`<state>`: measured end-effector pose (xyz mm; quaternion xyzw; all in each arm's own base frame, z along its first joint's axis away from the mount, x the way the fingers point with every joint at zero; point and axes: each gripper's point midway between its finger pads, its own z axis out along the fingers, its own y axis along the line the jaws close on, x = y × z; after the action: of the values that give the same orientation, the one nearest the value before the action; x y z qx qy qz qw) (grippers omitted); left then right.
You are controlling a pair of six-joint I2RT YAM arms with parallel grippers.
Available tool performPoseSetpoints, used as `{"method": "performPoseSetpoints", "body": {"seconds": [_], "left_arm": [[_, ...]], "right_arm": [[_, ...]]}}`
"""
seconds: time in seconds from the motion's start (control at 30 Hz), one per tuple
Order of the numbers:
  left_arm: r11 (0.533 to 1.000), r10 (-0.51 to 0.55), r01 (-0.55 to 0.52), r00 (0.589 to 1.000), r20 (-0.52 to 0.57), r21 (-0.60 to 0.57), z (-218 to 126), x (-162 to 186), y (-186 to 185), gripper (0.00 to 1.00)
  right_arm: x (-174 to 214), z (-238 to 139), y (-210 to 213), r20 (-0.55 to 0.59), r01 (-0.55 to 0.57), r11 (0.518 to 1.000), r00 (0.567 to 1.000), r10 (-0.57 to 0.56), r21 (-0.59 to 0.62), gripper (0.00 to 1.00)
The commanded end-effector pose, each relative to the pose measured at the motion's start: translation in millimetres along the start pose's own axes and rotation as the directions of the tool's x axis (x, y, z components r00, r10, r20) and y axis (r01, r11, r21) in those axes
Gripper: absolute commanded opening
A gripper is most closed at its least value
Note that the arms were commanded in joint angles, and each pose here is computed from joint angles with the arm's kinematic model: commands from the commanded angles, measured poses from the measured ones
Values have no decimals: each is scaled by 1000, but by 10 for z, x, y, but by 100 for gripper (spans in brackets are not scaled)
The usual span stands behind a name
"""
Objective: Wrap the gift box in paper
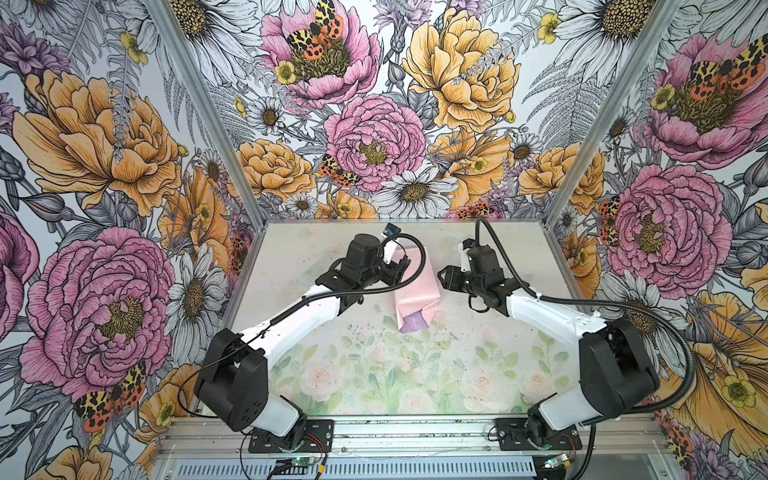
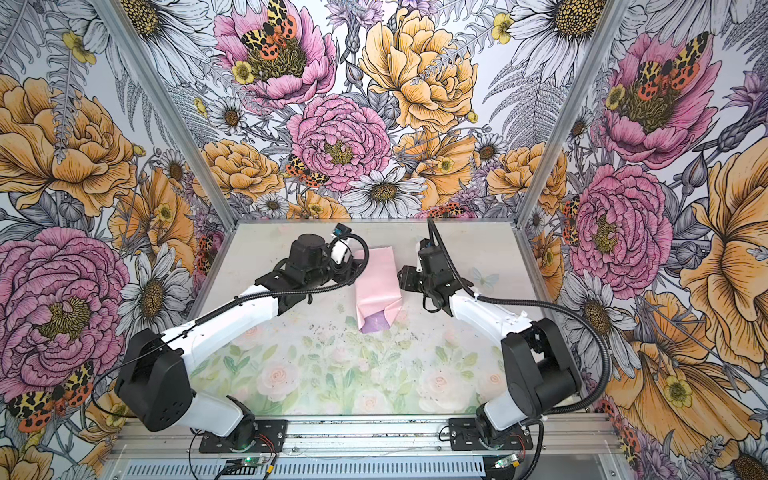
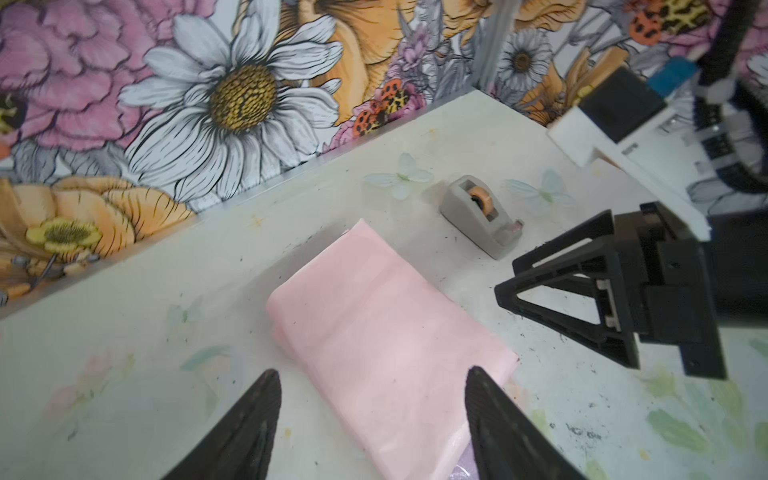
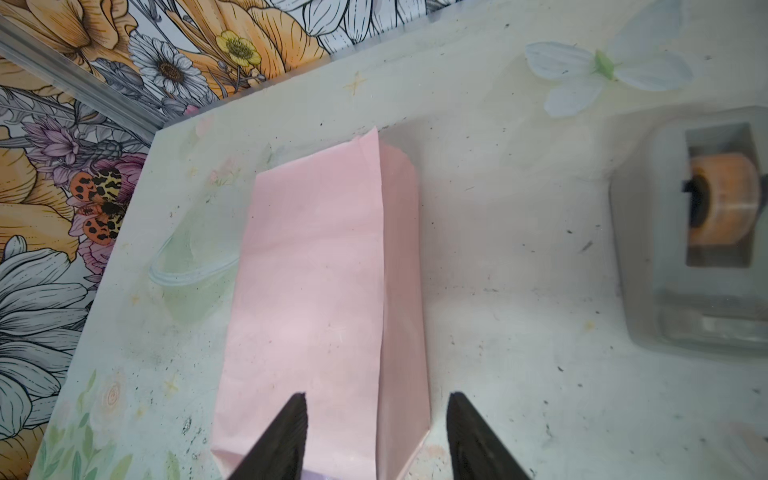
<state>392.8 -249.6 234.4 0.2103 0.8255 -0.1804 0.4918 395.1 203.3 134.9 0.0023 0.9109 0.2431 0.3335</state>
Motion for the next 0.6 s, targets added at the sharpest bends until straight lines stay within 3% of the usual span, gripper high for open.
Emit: {"method": "performPoseSetpoints", "body": {"seconds": [0.0, 0.13, 0.27, 0.57], "left_arm": [[953, -303, 299, 945, -121, -53, 56, 499, 247, 71], [899, -435, 437, 887, -156, -24, 217, 735, 368, 70], [866, -485, 499, 854, -190, 36, 433, 871, 320, 67], [848, -482, 517, 844, -235, 117, 803, 948, 62, 58]], "right_arm": [[243, 197, -19, -148, 16, 1000, 989, -18, -14, 56], [286, 398, 8, -204, -1, 999, 979, -6, -37, 56], [337, 472, 42, -234, -19, 998, 972, 3, -63, 55], [514, 401, -28, -260, -58, 998, 964, 47, -36, 45]]}}
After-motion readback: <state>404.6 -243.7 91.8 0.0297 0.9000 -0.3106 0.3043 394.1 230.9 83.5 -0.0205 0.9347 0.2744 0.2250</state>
